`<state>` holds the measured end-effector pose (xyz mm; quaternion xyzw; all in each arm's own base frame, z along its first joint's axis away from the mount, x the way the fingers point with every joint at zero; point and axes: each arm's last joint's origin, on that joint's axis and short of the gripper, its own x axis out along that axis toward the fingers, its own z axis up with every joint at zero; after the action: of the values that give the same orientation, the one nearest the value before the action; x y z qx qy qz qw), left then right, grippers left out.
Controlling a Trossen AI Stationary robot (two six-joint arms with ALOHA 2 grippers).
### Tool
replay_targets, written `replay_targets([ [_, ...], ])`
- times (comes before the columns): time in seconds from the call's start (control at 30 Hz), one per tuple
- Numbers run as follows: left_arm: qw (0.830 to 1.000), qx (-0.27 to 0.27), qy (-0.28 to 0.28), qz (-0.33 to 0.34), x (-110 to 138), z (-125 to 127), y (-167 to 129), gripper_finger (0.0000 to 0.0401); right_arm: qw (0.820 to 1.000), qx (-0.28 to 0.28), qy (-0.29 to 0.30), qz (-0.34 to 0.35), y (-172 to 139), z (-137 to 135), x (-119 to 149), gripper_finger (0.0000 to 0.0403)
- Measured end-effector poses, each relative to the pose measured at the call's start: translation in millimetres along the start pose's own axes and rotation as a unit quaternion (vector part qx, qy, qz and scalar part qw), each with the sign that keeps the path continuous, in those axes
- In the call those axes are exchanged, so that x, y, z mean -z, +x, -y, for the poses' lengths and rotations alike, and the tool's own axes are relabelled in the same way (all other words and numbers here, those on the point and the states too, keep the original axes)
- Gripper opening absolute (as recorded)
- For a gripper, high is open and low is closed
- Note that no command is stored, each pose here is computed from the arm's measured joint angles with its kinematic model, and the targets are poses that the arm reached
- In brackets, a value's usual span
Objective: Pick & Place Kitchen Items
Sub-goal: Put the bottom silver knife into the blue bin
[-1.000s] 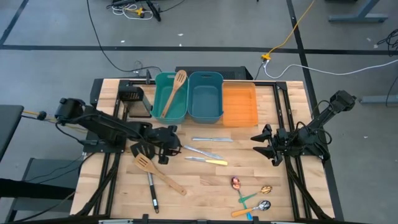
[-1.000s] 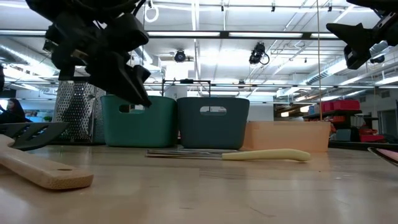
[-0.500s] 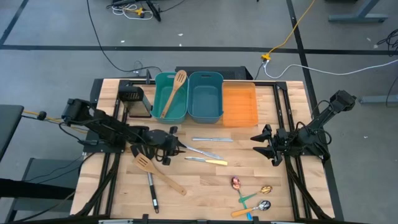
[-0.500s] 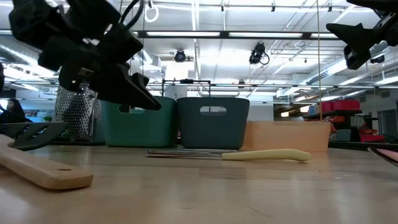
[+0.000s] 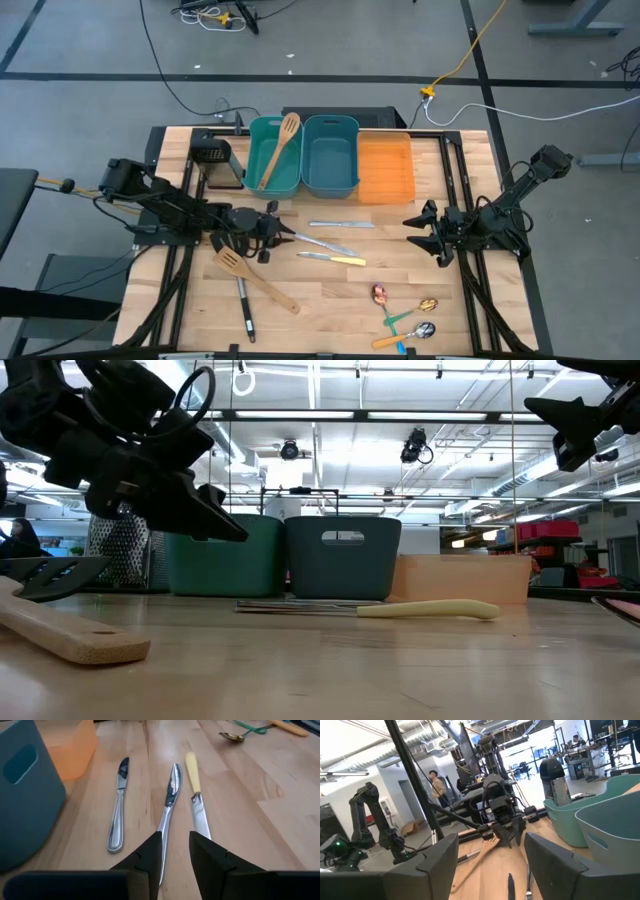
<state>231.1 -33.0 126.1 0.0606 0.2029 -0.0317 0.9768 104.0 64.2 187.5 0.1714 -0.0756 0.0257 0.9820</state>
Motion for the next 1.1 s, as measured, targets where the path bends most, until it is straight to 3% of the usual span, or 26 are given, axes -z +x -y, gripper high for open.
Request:
replay_targets([
  [0.37, 1.000, -0.007, 0.001, -0.013, 15.9, 1.9, 14.3, 0.0103, 1.000, 0.004, 0.019, -0.008, 1.1, -0.1, 2.7, 0.0240],
  [0.63, 1.000, -0.016, 0.012, -0.017, 22.2, 2.4, 20.2, 0.0103, 0.995, 0.076, 0.067, -0.011, 6.6, 6.1, 10.2, 0.0240],
  [0.9, 0.999, -0.035, 0.012, -0.014, 21.4, 1.3, 20.2, 0.0103, 0.993, 0.102, 0.039, -0.043, 22.8, 5.4, 12.7, 0.0240],
  [1.1, 0.999, -0.041, 0.012, -0.015, 21.5, 0.7, 20.2, 0.0103, 0.985, 0.133, -0.009, -0.111, 49.1, -3.6, 7.2, 0.0240],
])
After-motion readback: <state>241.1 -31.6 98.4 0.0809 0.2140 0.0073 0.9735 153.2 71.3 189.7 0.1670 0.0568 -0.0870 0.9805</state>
